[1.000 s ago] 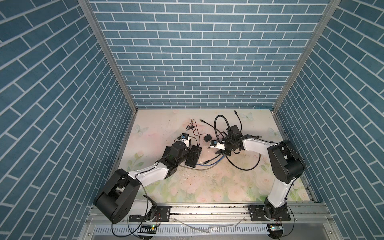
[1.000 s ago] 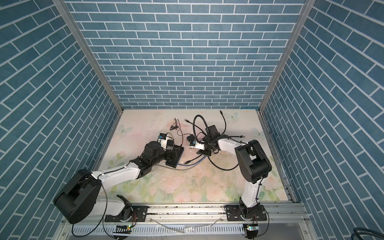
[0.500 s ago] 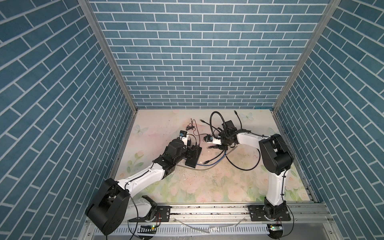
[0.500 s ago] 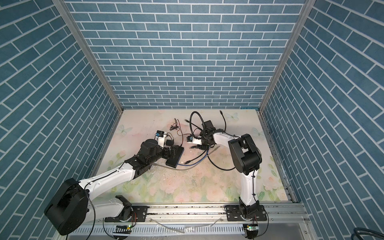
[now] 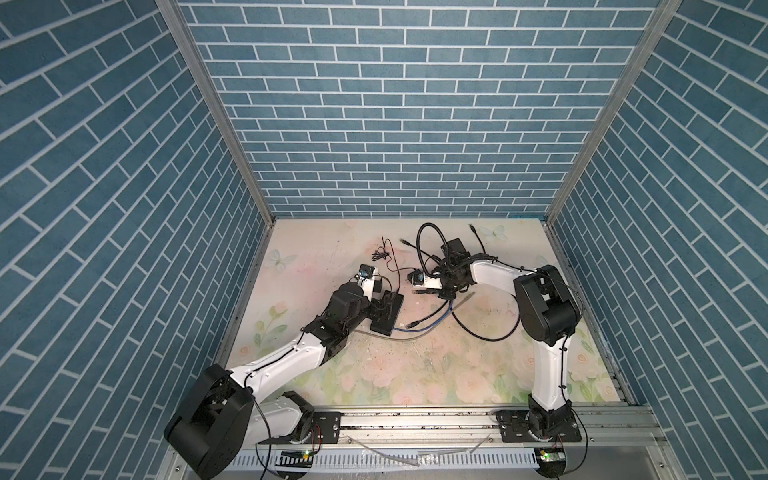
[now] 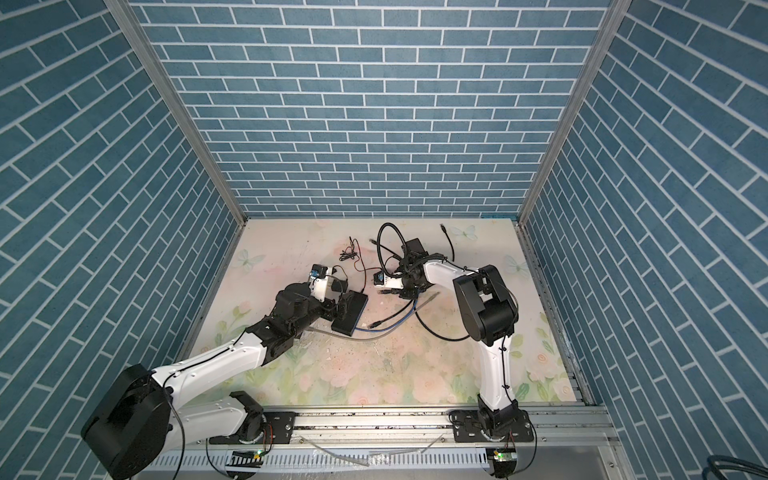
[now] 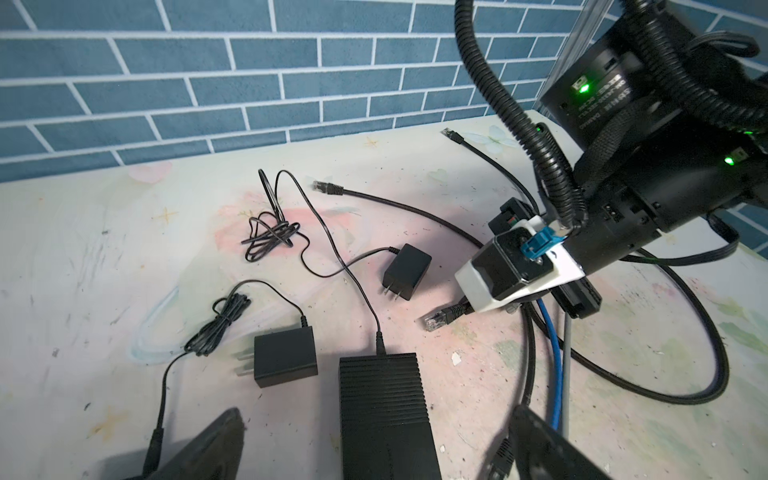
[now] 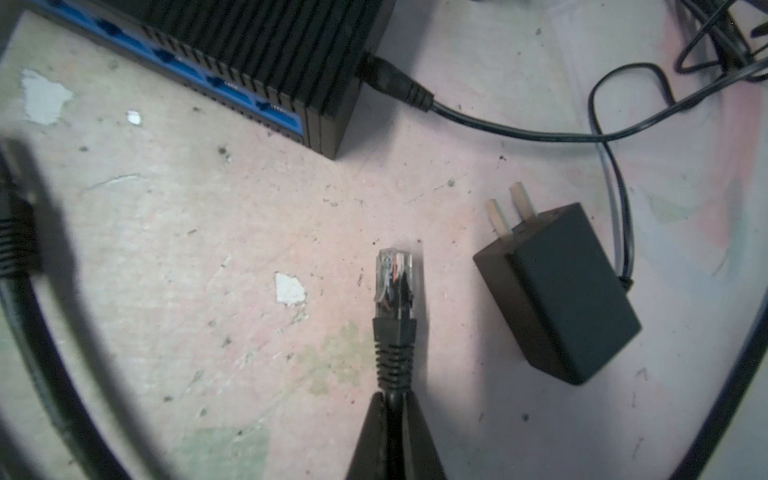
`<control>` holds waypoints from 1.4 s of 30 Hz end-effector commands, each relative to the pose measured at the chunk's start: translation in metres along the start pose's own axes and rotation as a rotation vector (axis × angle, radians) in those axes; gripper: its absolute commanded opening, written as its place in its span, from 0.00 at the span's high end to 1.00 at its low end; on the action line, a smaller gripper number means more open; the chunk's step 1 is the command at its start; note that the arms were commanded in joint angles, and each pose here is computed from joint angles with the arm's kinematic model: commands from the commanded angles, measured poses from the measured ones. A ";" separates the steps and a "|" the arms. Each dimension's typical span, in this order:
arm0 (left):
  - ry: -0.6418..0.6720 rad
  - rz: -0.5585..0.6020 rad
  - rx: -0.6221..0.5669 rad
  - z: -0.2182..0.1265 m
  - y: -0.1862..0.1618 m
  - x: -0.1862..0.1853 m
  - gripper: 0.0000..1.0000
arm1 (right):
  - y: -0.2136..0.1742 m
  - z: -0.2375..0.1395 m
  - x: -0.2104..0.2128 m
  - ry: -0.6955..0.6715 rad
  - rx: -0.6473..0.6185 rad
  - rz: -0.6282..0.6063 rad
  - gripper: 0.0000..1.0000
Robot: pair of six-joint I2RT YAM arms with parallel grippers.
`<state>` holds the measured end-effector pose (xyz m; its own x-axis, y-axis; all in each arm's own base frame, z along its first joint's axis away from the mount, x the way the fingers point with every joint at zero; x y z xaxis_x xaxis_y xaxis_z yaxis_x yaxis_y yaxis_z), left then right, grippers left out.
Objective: Insert the plug into the switch port
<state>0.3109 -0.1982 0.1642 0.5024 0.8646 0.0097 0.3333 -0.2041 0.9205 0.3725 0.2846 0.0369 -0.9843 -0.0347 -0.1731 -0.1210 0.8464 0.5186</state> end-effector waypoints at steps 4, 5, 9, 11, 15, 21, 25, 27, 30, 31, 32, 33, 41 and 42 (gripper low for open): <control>-0.026 0.174 -0.021 -0.004 0.007 -0.006 0.00 | 0.017 -0.020 -0.010 -0.023 -0.035 -0.063 0.99; -0.025 0.187 -0.033 -0.005 0.009 -0.006 0.00 | 0.020 -0.027 -0.010 -0.027 -0.043 -0.064 1.00; -0.053 0.272 -0.055 -0.007 0.011 -0.012 0.02 | 0.033 -0.055 -0.008 -0.003 -0.064 -0.029 1.00; -0.063 0.338 -0.056 -0.007 0.011 -0.016 0.02 | 0.040 -0.071 -0.009 0.010 -0.071 0.018 1.00; -0.074 0.459 -0.075 -0.009 0.009 -0.023 0.02 | 0.050 -0.094 0.001 0.050 -0.091 0.089 1.00; -0.135 0.600 -0.127 -0.014 0.010 -0.040 0.02 | 0.063 -0.117 0.027 0.119 -0.150 0.172 1.00; -0.168 0.640 -0.164 -0.015 0.013 -0.049 0.03 | 0.068 -0.126 0.046 0.164 -0.198 0.189 1.00; -0.184 0.662 -0.185 -0.014 0.015 -0.055 0.04 | 0.068 -0.127 0.055 0.189 -0.211 0.199 1.00; -0.208 0.700 -0.214 -0.011 0.016 -0.066 0.08 | 0.067 -0.127 0.065 0.238 -0.224 0.222 1.00; -0.219 0.721 -0.222 -0.010 0.016 -0.070 0.11 | 0.067 -0.126 0.069 0.252 -0.227 0.230 1.00; -0.231 0.742 -0.228 -0.009 0.015 -0.075 0.13 | 0.067 -0.125 0.071 0.262 -0.233 0.234 1.00; -0.242 0.762 -0.232 -0.007 0.014 -0.079 0.15 | 0.066 -0.124 0.073 0.272 -0.234 0.236 1.00; -0.295 0.883 -0.239 0.003 0.005 -0.095 0.30 | 0.067 -0.123 0.082 0.335 -0.247 0.256 1.00; -0.296 0.890 -0.239 0.004 0.005 -0.096 0.34 | 0.067 -0.123 0.084 0.341 -0.247 0.257 1.00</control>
<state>0.2667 -0.2755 0.1554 0.7124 0.3099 0.6296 -0.3544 -0.6154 0.7040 0.2831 0.2745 0.1623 -0.9859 -0.0205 0.1661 0.1033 0.7067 0.7000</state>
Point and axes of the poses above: each gripper's point midway between its finger pads, its own z axis out along the fingers, its own x axis along the line the jaws close on, y = z × x, the point moved 1 cm from there along -z, back along the fingers, and after that the axes turned 7 degrees about z, right-handed, at the moved point
